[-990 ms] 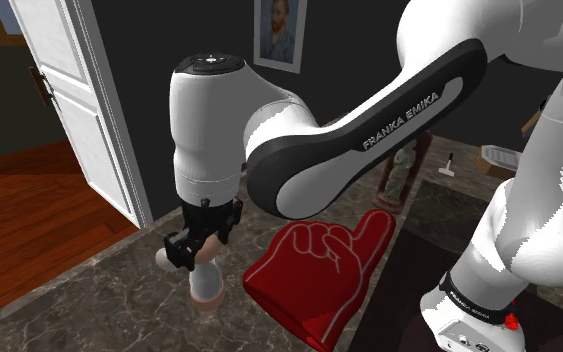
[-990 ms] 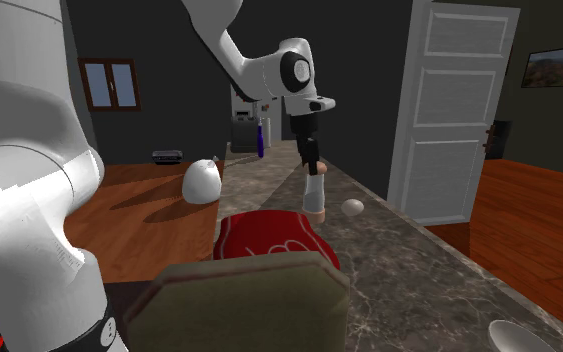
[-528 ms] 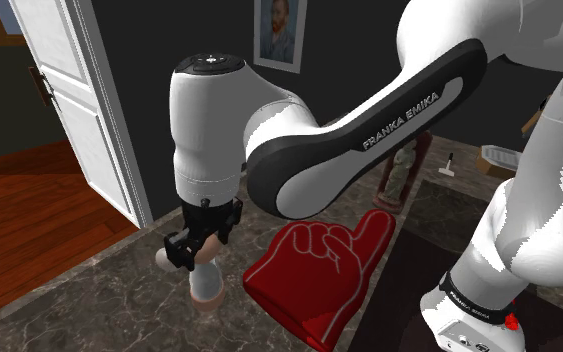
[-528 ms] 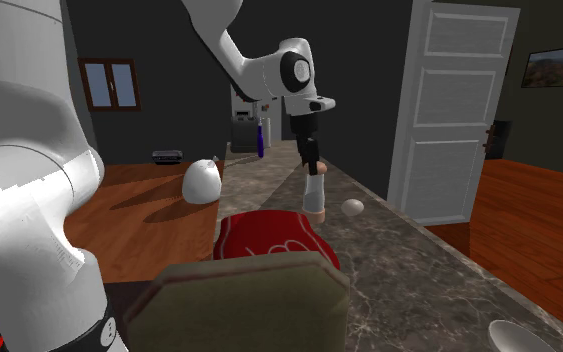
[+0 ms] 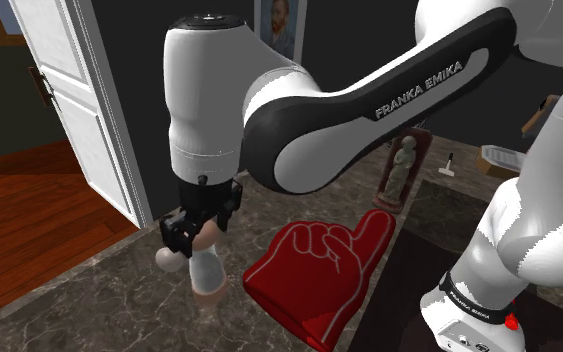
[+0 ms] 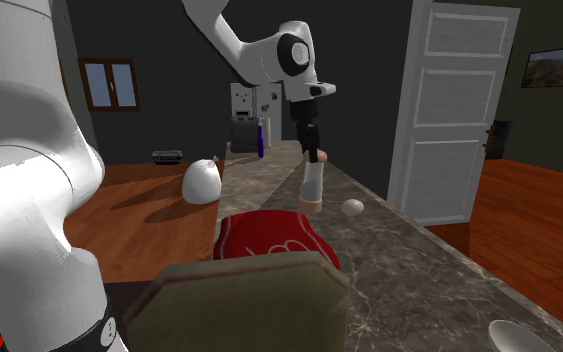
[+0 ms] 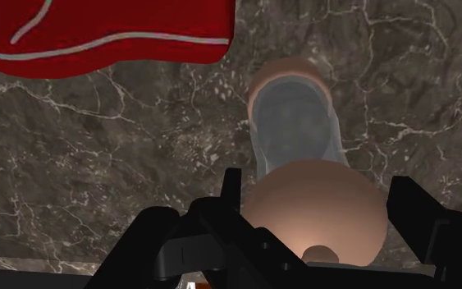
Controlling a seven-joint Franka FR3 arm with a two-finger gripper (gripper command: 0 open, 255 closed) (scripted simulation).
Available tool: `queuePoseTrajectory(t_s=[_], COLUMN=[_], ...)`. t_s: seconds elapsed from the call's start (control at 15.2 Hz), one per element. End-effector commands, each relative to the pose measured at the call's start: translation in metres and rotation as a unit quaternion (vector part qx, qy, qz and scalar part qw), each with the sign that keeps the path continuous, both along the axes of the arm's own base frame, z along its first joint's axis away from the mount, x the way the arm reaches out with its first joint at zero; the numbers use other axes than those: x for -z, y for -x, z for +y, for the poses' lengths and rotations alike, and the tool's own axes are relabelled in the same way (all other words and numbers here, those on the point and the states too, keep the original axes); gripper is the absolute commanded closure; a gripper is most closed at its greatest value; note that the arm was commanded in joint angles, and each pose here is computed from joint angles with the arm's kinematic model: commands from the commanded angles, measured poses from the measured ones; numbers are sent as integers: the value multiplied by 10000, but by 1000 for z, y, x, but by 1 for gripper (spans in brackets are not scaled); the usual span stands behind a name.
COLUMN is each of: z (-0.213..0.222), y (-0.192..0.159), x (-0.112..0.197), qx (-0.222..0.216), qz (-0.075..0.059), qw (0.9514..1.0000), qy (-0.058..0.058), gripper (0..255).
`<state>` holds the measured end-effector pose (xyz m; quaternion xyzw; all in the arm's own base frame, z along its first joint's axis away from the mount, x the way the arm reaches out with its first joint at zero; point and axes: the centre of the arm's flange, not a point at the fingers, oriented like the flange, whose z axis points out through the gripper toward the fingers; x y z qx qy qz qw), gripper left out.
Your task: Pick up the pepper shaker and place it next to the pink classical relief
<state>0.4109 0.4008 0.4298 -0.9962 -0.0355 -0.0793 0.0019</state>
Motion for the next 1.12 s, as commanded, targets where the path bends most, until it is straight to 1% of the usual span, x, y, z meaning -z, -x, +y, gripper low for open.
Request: queuePoseTrajectory(t_s=[0.0, 1.06], z=[0, 0], y=[-1, -1], x=[-11, -95], qx=[-1, -1], qz=[1, 1], qw=[10000, 10000], qy=[0, 0], gripper=[255, 255])
